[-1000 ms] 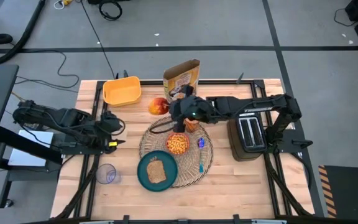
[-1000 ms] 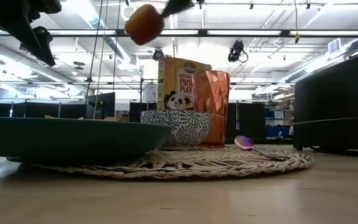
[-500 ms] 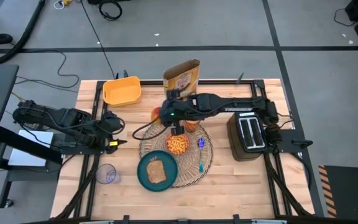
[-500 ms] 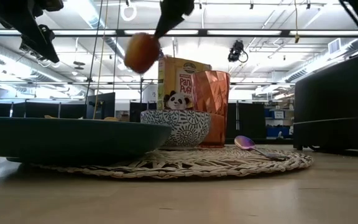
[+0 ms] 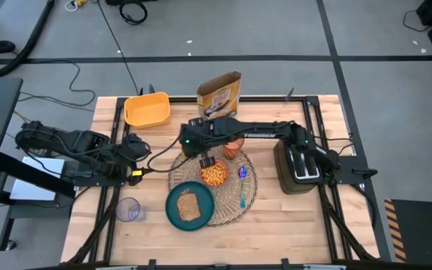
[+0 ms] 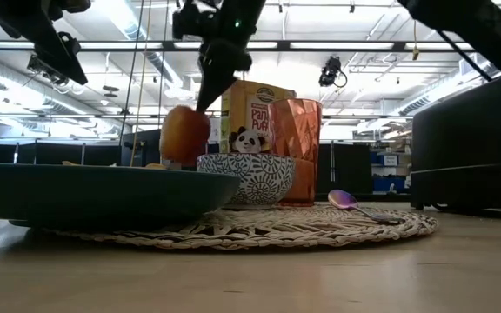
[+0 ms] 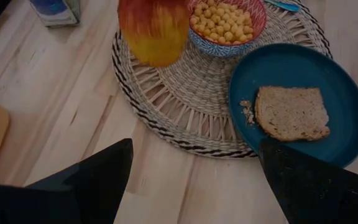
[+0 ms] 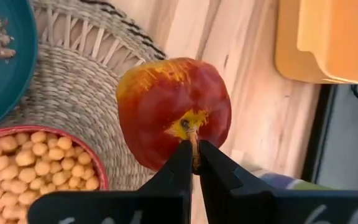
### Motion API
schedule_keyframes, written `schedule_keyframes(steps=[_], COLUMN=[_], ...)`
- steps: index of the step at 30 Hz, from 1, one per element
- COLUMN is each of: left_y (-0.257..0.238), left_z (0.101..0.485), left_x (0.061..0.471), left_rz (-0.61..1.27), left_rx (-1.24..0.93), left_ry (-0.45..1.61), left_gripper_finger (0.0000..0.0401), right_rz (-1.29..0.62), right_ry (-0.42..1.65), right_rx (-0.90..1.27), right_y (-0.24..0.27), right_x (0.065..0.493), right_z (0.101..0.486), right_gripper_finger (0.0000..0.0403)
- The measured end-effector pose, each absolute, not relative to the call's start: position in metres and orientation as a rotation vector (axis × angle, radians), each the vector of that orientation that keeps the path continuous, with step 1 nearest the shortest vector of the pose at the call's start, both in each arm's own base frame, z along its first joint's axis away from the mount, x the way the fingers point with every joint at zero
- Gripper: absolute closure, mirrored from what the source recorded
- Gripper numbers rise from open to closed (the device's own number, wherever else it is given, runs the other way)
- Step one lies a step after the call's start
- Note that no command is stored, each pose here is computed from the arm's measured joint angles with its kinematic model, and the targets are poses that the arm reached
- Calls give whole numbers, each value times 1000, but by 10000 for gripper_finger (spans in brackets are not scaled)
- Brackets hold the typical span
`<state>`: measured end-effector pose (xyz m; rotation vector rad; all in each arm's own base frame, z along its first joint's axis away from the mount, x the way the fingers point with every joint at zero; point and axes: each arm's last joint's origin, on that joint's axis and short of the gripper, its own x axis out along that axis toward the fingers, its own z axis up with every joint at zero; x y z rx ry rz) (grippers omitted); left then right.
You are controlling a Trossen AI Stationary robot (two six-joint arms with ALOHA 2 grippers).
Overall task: Arrange a breakfast setting
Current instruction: Put the red apple on the placemat to the top left of the red bowl
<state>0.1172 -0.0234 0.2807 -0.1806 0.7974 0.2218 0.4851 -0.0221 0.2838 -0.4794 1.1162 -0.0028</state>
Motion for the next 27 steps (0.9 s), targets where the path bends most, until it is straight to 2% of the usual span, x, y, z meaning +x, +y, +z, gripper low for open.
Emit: schedule_keyframes(steps=[7, 13, 27], left_y=[-22, -18, -16], left_z=[279, 289, 323], left_x=[113, 96, 91], left_rz=[218, 262, 208], left_rx=[-151, -167, -130], left_ry=[826, 927, 810], left_gripper_finger=[46, 46, 46], right_rz=[5, -4, 23], right_ry=[1190, 1204, 1239], right_rx=[-444, -432, -358], right_y=[-27, -28, -35], right_x=[494, 494, 492], right_z=[253, 247, 224], right_gripper_finger=[383, 383, 383])
